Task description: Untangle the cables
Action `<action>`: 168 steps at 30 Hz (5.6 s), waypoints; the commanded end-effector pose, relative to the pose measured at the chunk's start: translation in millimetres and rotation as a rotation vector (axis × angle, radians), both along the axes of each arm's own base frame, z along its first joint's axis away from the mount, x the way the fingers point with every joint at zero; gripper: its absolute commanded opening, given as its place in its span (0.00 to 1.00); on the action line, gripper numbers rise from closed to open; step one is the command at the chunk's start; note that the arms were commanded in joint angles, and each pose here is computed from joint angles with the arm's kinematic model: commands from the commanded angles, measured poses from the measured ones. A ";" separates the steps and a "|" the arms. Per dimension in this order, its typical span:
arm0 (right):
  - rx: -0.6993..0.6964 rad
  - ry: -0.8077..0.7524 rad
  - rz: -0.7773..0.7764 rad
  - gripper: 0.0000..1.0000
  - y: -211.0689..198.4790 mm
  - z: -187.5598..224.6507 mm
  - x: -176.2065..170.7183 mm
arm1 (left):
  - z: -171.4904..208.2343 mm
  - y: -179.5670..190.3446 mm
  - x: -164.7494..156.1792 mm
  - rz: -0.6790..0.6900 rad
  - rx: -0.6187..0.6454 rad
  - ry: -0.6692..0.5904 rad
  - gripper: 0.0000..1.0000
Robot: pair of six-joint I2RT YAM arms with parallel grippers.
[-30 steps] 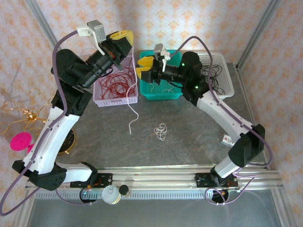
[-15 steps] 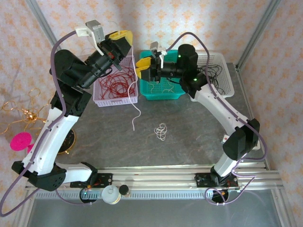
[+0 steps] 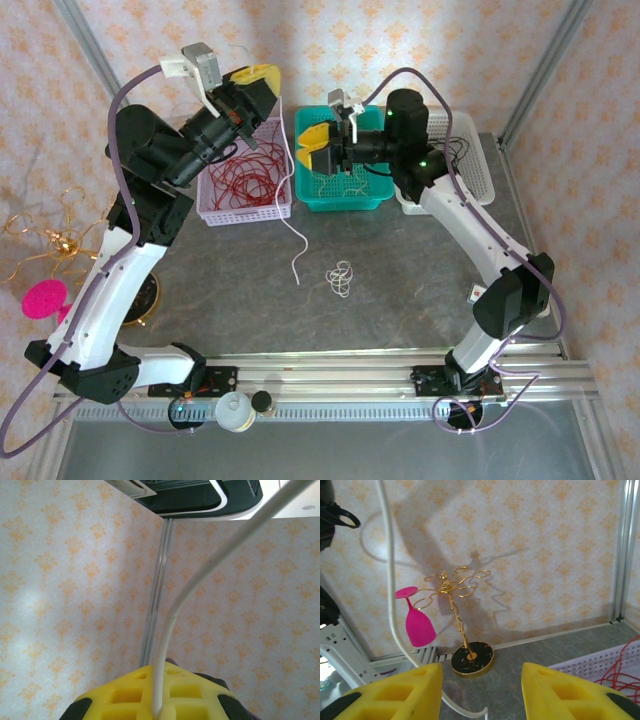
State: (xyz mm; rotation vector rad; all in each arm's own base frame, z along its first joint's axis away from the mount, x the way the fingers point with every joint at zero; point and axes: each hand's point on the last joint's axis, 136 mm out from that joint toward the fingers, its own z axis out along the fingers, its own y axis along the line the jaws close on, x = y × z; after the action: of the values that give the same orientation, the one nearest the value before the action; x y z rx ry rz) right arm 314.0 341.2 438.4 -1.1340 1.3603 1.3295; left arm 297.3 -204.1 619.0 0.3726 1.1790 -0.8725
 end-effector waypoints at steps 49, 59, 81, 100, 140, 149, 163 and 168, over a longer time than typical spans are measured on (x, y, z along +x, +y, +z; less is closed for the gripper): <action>0.069 0.139 -0.909 0.00 -83.5 38.8 227.2 | -114.0 60.1 13.2 0.305 -0.117 0.303 0.78; -0.271 0.276 -1.019 0.00 -88.3 -120.2 270.7 | -132.2 60.6 14.4 0.316 -0.090 0.346 0.79; -0.508 0.471 -0.888 0.00 -75.6 -264.9 232.8 | -147.0 46.7 35.1 0.303 -0.033 0.373 0.79; -0.493 0.550 -0.886 0.25 -49.5 -312.8 273.3 | -180.8 51.9 38.2 0.335 0.004 0.437 0.78; -0.538 0.519 -1.180 0.38 -120.9 -251.9 87.8 | -339.9 26.7 41.1 0.229 0.256 0.734 0.74; -0.605 0.911 -1.153 0.35 -126.3 -356.9 -3.5 | -385.7 22.8 36.1 0.188 0.366 0.818 0.71; -0.674 1.083 -1.134 0.28 -102.0 -393.2 -16.7 | -398.6 24.1 26.6 0.172 0.393 0.852 0.70; -0.693 1.078 -1.133 0.24 -95.1 -395.5 -17.4 | -399.3 25.6 24.2 0.174 0.415 0.847 0.70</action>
State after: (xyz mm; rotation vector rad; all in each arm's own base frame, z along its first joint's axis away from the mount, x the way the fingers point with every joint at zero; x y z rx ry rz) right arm 293.0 241.6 39.5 0.2478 2.7603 0.5260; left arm 325.2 -183.7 218.0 0.1980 2.1599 -0.6541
